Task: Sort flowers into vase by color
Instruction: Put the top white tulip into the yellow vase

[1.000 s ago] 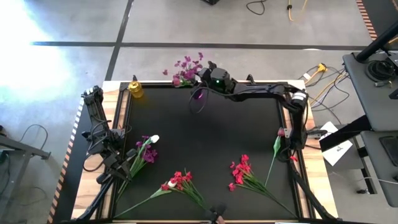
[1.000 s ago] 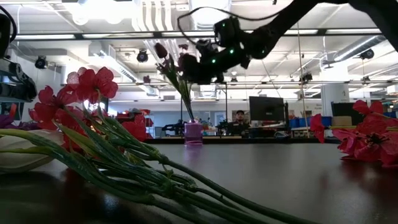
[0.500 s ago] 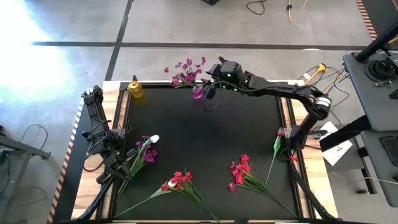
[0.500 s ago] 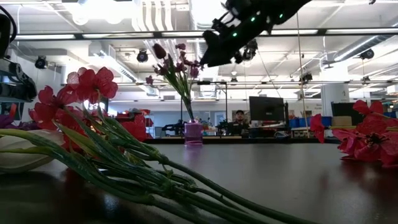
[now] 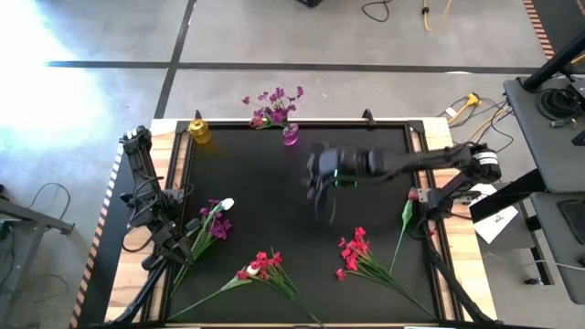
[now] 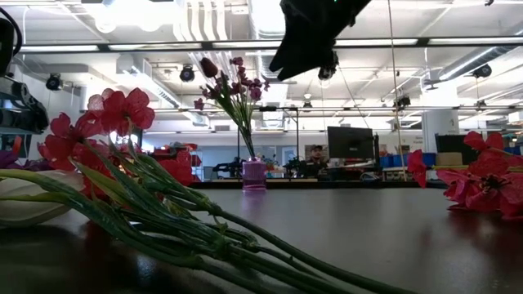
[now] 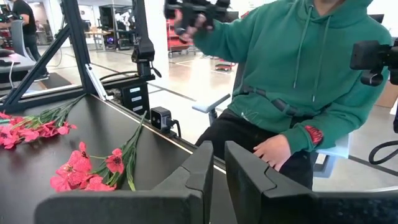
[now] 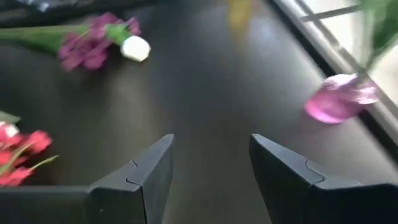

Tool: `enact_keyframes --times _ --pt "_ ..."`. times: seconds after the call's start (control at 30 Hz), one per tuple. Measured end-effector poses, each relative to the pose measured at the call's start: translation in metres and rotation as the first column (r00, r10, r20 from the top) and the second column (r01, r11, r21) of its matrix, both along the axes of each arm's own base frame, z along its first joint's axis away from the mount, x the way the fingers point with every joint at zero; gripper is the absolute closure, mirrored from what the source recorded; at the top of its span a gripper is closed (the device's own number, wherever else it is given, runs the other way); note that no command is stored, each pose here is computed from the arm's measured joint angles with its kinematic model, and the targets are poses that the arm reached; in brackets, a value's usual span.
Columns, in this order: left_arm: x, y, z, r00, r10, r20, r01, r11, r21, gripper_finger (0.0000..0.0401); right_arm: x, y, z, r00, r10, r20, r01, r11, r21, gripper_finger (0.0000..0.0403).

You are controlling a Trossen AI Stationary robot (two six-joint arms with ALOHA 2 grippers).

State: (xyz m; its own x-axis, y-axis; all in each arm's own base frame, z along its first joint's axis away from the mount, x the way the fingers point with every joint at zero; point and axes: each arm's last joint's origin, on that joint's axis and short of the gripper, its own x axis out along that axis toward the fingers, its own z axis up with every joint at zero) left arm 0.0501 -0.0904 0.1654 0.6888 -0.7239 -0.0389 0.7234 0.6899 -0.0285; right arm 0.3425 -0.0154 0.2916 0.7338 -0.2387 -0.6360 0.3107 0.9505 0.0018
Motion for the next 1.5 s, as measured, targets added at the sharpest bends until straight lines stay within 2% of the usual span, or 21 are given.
enact_keyframes --times 0.13,0.4,0.53,0.63,0.8,0.97,1.03,1.13,1.23,1.37,1.5 --pt "0.000 0.000 0.000 1.000 0.000 0.000 0.000 1.000 -0.001 0.0373 0.008 0.050 -0.015 0.999 0.028 -0.018 -0.027 0.999 0.025 0.0202" --pt "0.000 0.000 0.000 1.000 0.000 0.000 0.000 1.000 -0.001 0.0373 0.027 0.131 -0.055 0.999 -0.003 -0.054 0.015 0.975 0.224 0.0202" --pt "0.000 0.000 0.000 1.000 0.001 0.000 -0.001 1.000 -0.001 0.0373 0.041 0.165 -0.079 0.993 0.061 -0.097 -0.037 0.973 0.229 0.0202" --pt "0.000 0.000 0.000 1.000 0.000 0.000 0.000 1.000 0.000 0.0373 0.050 0.182 -0.086 0.985 0.102 -0.138 -0.068 0.971 0.228 0.0202" --pt "0.000 0.000 0.000 1.000 0.000 0.000 0.000 1.000 0.000 0.0373 0.064 0.193 -0.083 0.969 0.127 -0.214 -0.085 0.978 0.192 0.0202" --pt "0.000 0.000 0.000 1.000 0.001 -0.001 -0.001 1.000 0.001 0.0373 0.068 0.200 -0.062 0.940 0.216 -0.264 -0.172 0.969 0.178 0.0202" --pt "0.000 0.000 0.000 1.000 0.000 0.000 0.000 1.000 0.001 0.0373 0.068 0.208 -0.051 0.928 0.288 -0.235 -0.271 0.957 0.102 0.0202" --pt "0.000 0.000 0.000 1.000 0.001 -0.001 -0.001 1.000 0.001 0.0373 0.062 0.220 -0.035 0.903 0.379 -0.202 -0.397 0.916 -0.054 0.0202" --pt "0.000 0.000 0.000 1.000 0.001 0.000 -0.001 1.000 0.001 0.0373 0.054 0.222 -0.025 0.874 0.453 -0.178 -0.477 0.870 -0.127 0.0202" --pt "0.000 0.000 0.000 1.000 0.001 0.000 -0.001 1.000 0.001 0.0373 0.043 0.215 -0.039 0.849 0.486 -0.207 -0.520 0.840 -0.159 0.0202" --pt "0.000 0.000 0.000 1.000 0.001 0.001 -0.001 1.000 -0.001 0.0373 0.029 0.202 -0.054 0.856 0.488 -0.171 -0.513 0.841 -0.171 0.0202"
